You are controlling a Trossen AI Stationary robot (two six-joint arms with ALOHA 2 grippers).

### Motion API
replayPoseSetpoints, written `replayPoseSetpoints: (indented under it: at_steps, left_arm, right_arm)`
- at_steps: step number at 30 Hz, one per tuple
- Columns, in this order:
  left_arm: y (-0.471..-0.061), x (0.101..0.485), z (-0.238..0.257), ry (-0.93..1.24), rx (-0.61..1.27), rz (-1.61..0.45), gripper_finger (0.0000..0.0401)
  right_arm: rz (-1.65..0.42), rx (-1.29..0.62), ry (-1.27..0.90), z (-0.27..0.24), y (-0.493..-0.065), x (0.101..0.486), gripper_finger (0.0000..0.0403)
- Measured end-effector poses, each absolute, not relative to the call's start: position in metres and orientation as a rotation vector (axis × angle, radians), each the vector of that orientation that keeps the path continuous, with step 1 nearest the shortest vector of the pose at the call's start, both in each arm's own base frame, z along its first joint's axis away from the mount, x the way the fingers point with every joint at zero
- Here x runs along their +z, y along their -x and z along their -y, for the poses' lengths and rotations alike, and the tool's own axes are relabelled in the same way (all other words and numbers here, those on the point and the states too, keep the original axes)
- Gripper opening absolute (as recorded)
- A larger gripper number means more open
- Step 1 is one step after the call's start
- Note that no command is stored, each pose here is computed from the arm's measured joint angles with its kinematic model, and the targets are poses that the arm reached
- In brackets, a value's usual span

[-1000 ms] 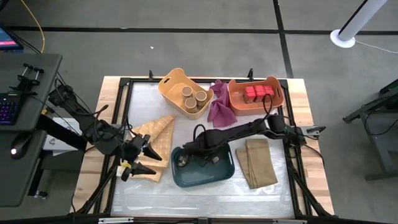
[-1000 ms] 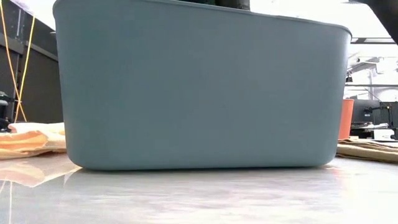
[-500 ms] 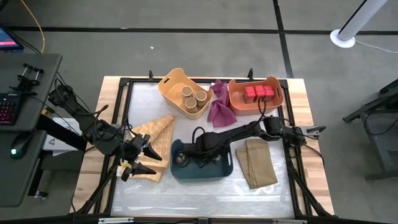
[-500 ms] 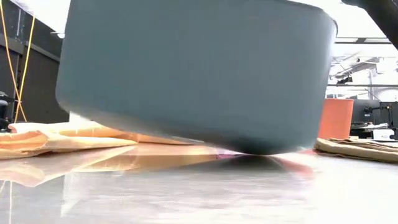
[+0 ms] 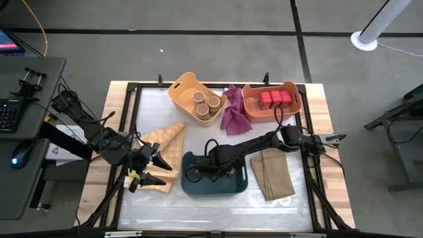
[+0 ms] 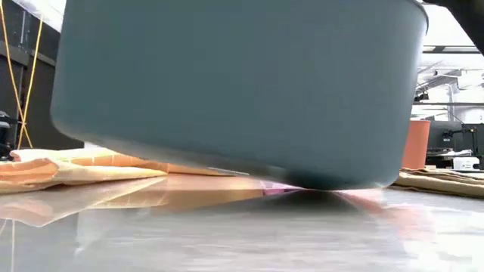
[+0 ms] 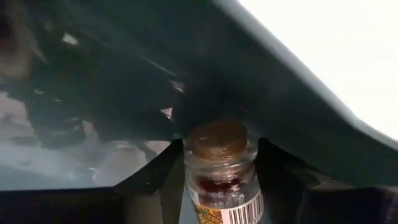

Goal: Sort spices by type
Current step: Put the transparent seasoning bottle into the blue bin

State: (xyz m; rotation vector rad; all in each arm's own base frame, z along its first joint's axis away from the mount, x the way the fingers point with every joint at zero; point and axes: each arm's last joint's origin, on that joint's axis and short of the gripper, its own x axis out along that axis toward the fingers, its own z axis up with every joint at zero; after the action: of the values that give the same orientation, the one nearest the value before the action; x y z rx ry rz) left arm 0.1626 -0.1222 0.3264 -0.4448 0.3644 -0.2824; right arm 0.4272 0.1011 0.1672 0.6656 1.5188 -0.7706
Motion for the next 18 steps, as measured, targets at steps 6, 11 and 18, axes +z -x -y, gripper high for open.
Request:
replayPoseSetpoints:
  at_steps: [6, 11, 18]
  left_arm:
    - [-0.163, 0.326, 0.122, 0.444, -0.282, -0.365, 0.0275]
    - [-0.163, 0.326, 0.122, 0.415, -0.286, -0.362, 0.0275]
    - [-0.165, 0.326, 0.118, 0.35, -0.253, -0.342, 0.0275]
  right_arm:
    - [-1.482, -0.786, -0.613, -0.106, -0.426, 0.169, 0.0149]
    - [-1.474, -0.779, -0.572, -0.114, -0.427, 0.183, 0.011]
    - [-1.355, -0.707, -0.547, -0.117, -0.437, 0.229, 0.0016]
